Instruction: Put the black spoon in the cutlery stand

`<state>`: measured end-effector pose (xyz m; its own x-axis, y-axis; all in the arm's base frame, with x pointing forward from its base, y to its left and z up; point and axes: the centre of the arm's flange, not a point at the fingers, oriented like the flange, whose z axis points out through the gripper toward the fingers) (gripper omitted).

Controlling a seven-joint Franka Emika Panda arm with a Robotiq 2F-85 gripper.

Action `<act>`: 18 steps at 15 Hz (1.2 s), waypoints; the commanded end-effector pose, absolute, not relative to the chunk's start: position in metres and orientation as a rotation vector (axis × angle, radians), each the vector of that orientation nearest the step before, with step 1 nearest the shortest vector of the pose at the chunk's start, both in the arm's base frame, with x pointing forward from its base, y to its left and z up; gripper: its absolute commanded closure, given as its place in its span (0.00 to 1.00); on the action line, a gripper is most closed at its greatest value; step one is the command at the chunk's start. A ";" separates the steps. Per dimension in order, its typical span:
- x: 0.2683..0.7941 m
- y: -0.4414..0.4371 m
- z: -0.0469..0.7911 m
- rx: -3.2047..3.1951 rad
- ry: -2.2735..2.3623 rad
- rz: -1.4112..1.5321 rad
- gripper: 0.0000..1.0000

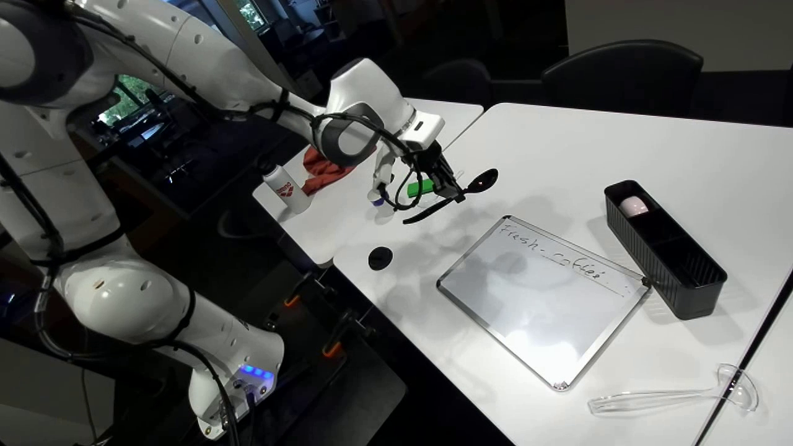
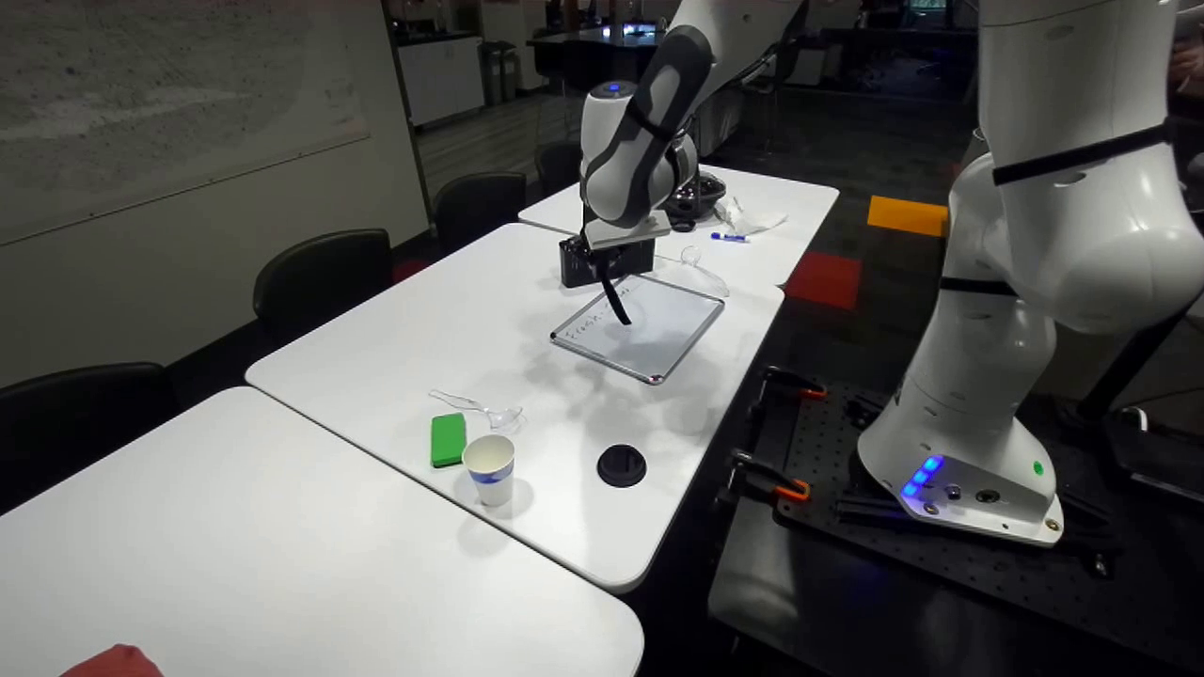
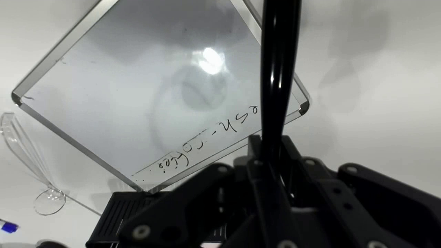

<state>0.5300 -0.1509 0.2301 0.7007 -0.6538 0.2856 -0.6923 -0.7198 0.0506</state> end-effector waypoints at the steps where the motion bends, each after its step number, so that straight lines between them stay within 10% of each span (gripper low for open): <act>1: 0.529 -0.145 0.297 2.748 -1.081 0.408 0.96; 5: 0.535 -0.156 0.297 2.758 -1.029 0.448 0.85; 18: 0.550 -0.175 0.303 2.339 -1.162 0.649 0.96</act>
<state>0.5430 -0.1782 0.2976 0.6196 -0.6078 0.4967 -0.7528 -0.6392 0.1571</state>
